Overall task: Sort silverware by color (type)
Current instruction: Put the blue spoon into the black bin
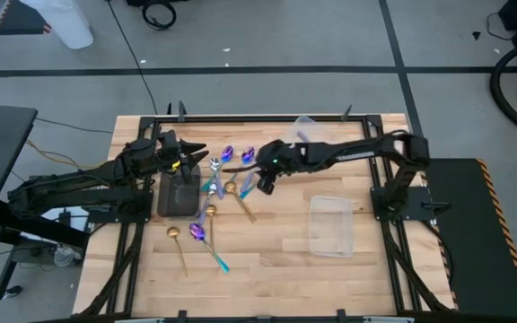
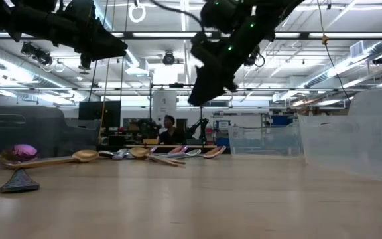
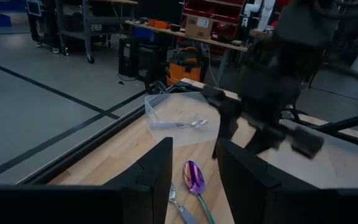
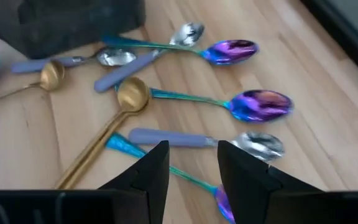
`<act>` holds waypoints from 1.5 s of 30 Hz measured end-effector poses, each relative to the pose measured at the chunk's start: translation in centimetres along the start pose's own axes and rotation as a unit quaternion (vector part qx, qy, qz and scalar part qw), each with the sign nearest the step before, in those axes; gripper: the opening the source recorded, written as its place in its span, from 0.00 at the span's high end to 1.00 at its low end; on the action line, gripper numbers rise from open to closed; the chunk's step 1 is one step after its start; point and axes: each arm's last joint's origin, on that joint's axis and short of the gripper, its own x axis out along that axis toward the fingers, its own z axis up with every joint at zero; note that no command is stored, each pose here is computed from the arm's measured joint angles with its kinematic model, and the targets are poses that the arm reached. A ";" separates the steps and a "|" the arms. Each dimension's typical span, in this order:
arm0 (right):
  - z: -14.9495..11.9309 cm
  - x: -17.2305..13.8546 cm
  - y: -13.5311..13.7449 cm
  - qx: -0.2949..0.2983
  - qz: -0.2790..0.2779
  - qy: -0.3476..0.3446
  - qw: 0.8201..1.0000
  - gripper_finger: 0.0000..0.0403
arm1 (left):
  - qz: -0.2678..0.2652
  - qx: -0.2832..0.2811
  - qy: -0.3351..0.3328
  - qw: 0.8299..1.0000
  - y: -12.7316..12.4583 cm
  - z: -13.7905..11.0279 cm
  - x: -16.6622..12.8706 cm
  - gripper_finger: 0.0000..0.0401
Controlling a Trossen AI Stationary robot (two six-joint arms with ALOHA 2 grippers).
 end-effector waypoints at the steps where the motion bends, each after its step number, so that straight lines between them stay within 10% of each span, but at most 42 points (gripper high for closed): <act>1: 0.1 0.5 0.3 -0.007 0.001 0.003 1.000 0.64 | 0.000 0.000 0.000 1.000 0.0 0.0 0.0 0.66; 16: -0.3 4.6 1.0 -0.205 0.001 0.150 0.967 0.64 | 0.002 0.015 0.014 1.000 0.0 -0.3 0.0 0.66; 45: -2.5 8.7 0.0 -0.223 0.039 0.168 0.960 0.72 | 0.001 0.019 0.005 1.000 0.0 -0.1 0.0 0.66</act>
